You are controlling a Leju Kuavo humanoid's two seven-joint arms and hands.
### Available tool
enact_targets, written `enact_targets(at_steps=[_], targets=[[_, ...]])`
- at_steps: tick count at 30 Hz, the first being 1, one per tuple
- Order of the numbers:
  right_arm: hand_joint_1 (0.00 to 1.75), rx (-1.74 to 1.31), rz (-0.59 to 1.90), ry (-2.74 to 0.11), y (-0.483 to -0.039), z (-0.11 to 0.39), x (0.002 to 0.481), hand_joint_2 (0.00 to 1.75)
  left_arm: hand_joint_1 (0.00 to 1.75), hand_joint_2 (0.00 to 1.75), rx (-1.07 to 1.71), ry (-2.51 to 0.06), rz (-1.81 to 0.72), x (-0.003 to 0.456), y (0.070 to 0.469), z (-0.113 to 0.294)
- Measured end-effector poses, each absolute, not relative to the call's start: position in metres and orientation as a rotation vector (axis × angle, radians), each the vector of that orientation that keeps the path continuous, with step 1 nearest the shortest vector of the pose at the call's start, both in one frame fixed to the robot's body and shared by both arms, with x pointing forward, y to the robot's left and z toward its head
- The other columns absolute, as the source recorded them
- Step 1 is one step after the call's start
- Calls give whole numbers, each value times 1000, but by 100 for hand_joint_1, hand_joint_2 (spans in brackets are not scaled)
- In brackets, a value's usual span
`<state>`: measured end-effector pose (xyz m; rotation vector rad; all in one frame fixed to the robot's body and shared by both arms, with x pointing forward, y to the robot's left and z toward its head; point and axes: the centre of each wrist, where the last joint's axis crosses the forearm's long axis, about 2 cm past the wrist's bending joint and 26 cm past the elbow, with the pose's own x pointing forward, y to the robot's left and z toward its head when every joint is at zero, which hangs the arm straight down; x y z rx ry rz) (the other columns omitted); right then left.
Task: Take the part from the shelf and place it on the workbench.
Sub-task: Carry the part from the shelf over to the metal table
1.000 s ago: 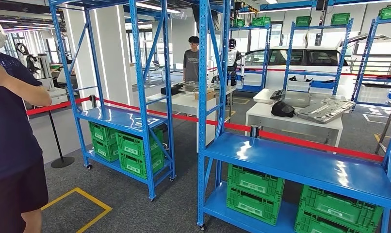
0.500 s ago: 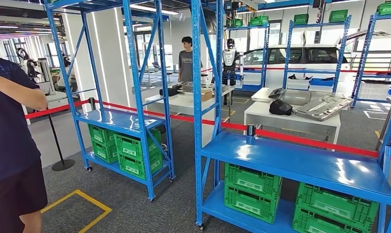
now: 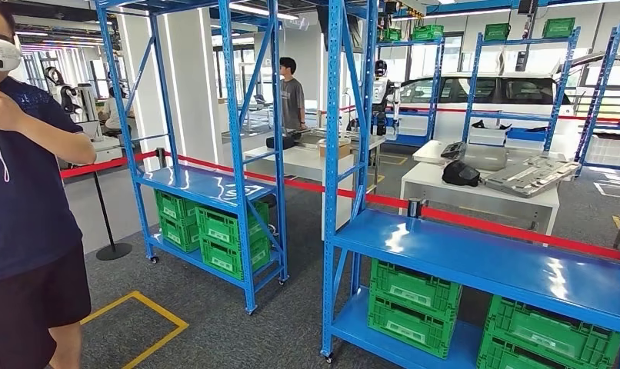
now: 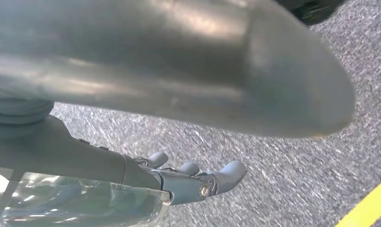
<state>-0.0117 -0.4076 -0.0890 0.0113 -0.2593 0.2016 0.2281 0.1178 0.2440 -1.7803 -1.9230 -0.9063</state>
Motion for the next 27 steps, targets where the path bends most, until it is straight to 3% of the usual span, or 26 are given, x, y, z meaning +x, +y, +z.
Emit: enact_targets(at_steps=[27], targets=[[0, -16, 233, -300, -415, -76, -9, 0, 161, 175, -1804, -1927, -997, 221, 116, 261]])
